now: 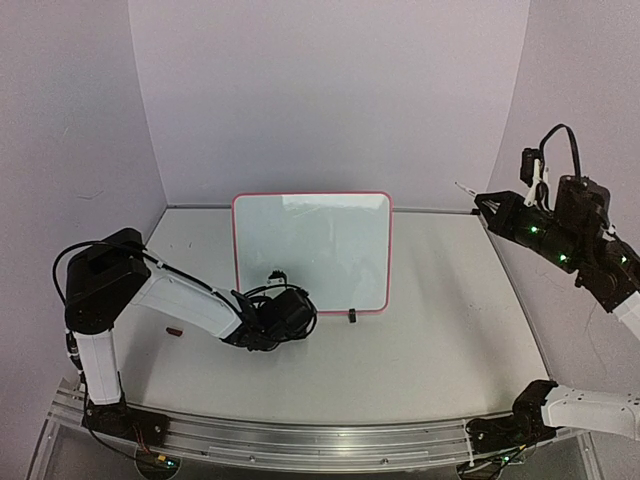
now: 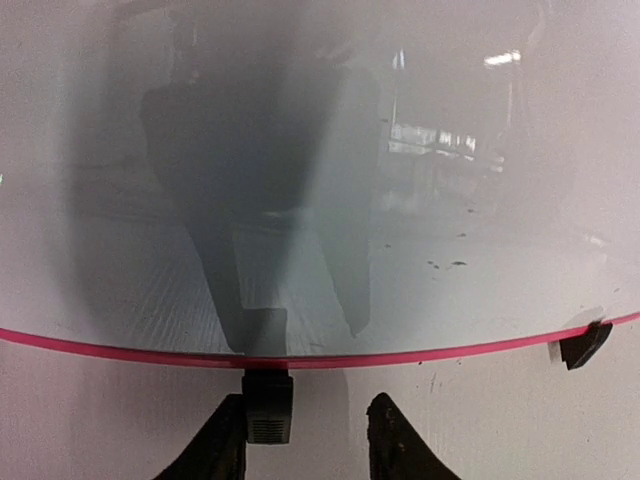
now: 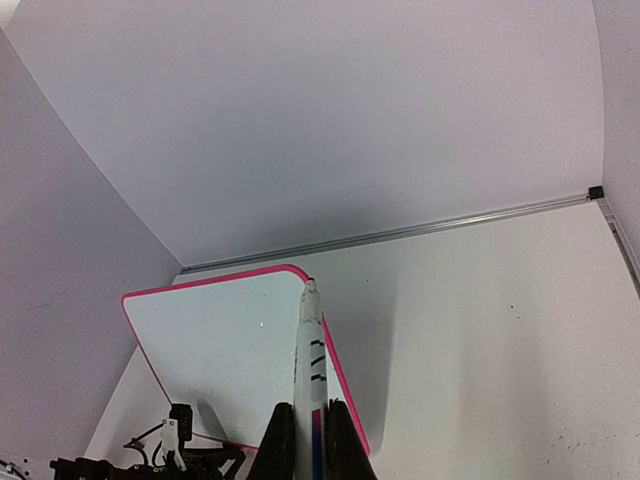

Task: Write a sentence on the whiteboard
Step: Move the whiteboard stand to the center of the board, then hold the whiteboard at the center of the board.

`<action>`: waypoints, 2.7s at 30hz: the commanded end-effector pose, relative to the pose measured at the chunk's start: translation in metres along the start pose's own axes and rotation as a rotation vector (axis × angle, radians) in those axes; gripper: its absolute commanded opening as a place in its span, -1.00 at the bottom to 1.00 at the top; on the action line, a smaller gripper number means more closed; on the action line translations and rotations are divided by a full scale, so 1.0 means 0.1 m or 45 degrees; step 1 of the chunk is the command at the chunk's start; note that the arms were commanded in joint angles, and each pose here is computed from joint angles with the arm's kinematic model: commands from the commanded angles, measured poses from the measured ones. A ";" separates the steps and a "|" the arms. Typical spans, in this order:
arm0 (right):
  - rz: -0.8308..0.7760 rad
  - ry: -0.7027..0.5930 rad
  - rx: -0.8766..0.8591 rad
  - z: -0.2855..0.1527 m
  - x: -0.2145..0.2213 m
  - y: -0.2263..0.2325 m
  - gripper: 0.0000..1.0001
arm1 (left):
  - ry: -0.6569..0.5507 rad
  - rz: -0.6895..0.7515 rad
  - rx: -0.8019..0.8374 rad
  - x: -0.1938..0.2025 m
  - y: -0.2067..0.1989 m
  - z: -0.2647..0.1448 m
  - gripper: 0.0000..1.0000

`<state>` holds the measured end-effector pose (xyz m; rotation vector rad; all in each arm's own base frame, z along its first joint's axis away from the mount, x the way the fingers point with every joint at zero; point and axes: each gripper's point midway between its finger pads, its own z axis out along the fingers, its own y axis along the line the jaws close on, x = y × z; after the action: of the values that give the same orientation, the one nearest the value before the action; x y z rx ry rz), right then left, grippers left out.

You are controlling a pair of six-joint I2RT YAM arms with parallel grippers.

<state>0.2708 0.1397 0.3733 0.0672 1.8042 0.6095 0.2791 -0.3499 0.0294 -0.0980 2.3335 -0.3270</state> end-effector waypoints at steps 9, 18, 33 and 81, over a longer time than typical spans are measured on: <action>0.006 -0.038 0.005 -0.02 -0.07 0.00 -1.00 | -0.023 -0.003 0.207 -0.23 -0.12 -0.55 0.15; -0.039 -0.006 -0.221 -0.04 -0.10 0.34 -1.00 | 0.043 0.245 0.415 -0.44 -0.04 -1.19 0.59; -0.081 0.179 -0.605 0.34 0.37 1.20 -1.00 | -0.007 0.275 0.752 -1.81 0.65 -1.49 0.65; 0.013 0.347 -0.837 1.35 1.43 2.23 -1.00 | -0.096 0.552 1.137 -1.74 0.59 -0.56 -0.65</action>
<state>0.2907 0.4315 0.2923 -0.4876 1.8479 1.1970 0.3606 -0.2327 0.1597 0.7080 1.9154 -1.0907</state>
